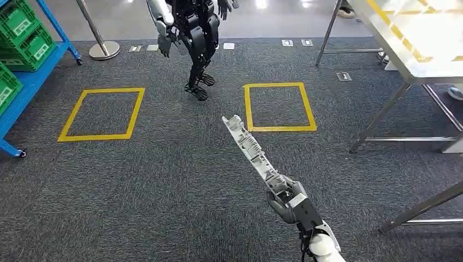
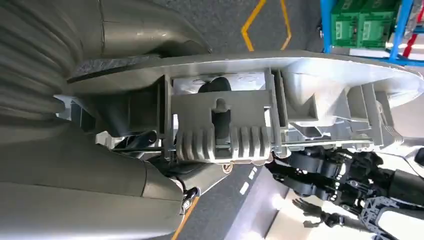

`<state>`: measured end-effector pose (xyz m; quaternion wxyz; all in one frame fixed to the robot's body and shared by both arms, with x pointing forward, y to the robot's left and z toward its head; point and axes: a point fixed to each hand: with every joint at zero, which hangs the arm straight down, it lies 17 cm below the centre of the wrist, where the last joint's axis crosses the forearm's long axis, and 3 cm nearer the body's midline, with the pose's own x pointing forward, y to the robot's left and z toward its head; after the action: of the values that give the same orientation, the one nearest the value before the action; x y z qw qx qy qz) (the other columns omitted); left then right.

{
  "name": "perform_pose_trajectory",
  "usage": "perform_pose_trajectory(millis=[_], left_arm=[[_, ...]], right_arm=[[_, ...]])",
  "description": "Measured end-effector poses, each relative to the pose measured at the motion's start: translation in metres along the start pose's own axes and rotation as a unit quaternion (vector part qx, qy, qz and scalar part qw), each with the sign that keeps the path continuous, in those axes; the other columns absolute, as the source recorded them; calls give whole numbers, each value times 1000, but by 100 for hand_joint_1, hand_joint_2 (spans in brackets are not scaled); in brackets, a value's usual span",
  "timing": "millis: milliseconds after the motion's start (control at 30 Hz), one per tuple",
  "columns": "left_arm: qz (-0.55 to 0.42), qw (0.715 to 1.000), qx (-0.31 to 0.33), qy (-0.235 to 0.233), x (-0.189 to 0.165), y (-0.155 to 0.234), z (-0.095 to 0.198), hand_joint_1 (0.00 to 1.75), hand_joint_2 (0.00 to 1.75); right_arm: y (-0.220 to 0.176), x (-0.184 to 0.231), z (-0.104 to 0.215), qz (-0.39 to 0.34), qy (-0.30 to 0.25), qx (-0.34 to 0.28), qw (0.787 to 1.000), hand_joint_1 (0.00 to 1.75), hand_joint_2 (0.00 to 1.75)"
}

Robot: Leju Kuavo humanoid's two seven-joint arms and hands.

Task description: Take the parts from the cabinet and place them on the table.

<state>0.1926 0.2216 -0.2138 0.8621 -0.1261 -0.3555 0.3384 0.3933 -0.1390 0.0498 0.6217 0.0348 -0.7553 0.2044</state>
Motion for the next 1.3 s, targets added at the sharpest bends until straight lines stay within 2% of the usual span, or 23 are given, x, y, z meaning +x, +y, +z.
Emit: perform_pose_trajectory(millis=[767,967,1300], left_arm=[[-1,1000,-1,-5,1,1,1,0,175],[-1,1000,-1,-6,1,1,1,0,175],[0,1000,12,1,-3,8,3,0,175]], right_arm=[[0,6,-3,-4,-14,3,1000,175,175],[-6,10,-4,22,-27,-13,999,175,175],[3,7,2,7,-19,-11,1000,175,175]])
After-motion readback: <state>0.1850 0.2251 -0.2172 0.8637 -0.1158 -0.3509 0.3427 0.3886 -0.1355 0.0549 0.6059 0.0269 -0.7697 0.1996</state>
